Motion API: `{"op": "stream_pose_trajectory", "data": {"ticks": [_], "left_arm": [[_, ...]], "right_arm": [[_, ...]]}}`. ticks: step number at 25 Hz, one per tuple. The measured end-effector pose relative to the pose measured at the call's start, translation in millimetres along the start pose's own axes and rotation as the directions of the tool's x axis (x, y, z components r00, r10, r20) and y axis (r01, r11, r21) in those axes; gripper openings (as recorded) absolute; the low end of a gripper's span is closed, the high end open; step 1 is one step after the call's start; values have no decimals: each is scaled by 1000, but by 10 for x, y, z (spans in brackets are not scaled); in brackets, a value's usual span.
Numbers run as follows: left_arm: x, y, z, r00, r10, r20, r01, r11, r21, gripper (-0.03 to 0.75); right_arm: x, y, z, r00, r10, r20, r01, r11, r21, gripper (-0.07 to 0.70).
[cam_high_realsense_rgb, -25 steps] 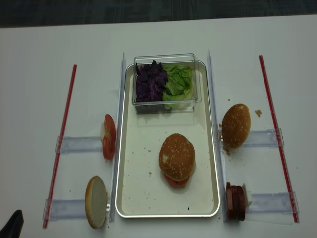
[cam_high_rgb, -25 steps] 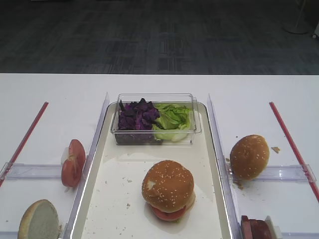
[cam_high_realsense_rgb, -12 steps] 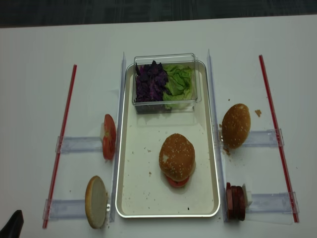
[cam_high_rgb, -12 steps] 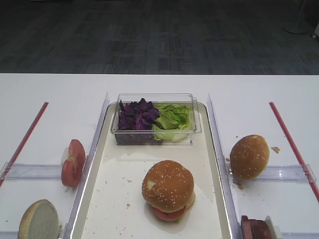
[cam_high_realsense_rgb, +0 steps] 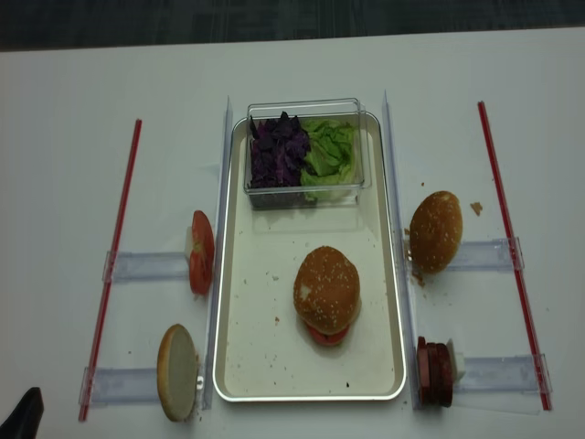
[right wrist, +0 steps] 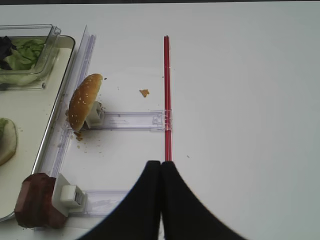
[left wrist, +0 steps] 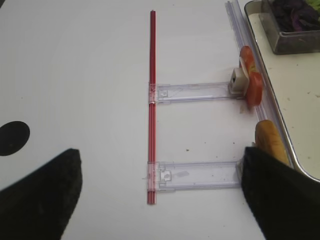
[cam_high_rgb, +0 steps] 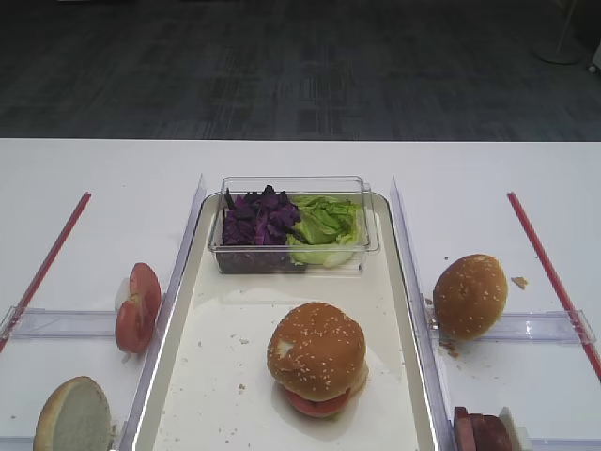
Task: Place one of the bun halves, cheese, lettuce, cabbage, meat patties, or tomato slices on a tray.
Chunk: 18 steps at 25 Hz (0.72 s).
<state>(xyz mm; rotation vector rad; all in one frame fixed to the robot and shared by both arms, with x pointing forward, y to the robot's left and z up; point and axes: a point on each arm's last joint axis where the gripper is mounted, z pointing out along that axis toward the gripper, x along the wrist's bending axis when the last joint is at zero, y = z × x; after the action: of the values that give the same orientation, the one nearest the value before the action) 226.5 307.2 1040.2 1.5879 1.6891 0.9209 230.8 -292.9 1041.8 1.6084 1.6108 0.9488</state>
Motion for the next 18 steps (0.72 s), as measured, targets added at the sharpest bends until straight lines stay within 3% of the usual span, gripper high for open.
{"op": "stream_pose_trajectory", "data": {"ticks": [18], "left_arm": [[0, 0, 0, 1000, 0, 0, 0, 1000, 0, 597]], "right_arm": [[0, 0, 0, 1000, 0, 0, 0, 1000, 0, 36]]}}
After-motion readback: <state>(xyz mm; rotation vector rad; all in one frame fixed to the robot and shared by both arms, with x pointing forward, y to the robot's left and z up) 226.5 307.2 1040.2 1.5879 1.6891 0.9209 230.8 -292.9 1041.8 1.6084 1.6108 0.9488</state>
